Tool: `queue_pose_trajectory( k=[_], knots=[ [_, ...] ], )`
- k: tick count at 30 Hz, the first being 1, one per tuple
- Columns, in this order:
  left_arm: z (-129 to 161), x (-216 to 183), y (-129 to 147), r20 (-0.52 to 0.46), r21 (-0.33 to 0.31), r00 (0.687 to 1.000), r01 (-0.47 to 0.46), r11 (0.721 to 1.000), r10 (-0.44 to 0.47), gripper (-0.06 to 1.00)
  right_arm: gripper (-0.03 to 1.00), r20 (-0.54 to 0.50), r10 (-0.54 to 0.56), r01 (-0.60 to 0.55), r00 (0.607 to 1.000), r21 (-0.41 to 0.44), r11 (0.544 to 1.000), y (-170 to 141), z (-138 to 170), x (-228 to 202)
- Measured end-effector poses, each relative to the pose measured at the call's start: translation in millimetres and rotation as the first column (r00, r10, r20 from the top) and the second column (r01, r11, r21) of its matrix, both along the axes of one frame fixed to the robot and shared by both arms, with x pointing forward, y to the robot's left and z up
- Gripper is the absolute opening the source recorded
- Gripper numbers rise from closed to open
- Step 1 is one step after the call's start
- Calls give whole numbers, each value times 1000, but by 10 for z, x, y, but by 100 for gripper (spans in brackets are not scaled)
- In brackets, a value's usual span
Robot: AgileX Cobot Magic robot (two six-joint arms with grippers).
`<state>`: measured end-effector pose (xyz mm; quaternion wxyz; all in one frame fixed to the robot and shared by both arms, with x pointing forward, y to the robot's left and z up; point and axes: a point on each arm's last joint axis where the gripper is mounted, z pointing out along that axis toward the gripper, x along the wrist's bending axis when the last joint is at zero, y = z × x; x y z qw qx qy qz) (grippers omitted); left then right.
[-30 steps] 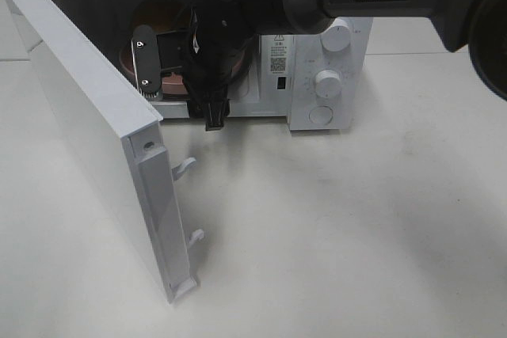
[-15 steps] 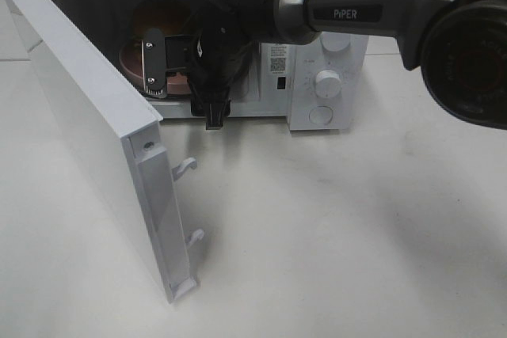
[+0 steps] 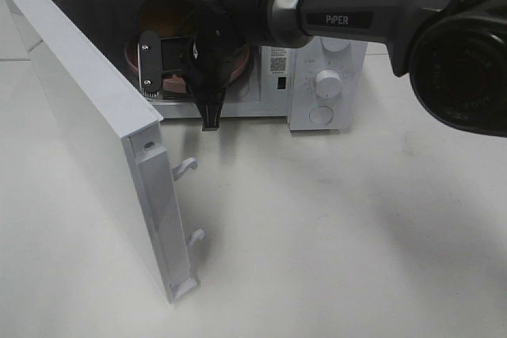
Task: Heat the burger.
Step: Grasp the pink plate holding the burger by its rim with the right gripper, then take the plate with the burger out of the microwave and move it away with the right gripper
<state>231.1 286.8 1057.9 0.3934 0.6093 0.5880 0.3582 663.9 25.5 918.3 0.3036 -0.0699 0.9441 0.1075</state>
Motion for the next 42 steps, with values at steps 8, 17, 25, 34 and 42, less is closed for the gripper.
queue_pose_trajectory(
  k=[8,17,25,34,42],
  knots=[
    [0,0,1,0,1,1000,-1,1000,1,99,10,-18,22,-22,1000,-31,999,-14,16,-89],
    [0,0,1,0,1,1000,-1,1000,1,99,10,-3,123,-123,992,-98,988,-35,7,-218],
    [0,0,1,0,1,1000,-1,1000,1,99,9,-8,165,-165,986,-123,979,-100,42,-377],
    [0,0,1,0,1,1000,-1,1000,1,99,9,12,291,-286,957,-144,947,-231,117,-545],
    [0,0,1,0,1,1000,-1,1000,1,99,9,15,327,-322,945,-133,937,-408,227,-581]
  ],
)
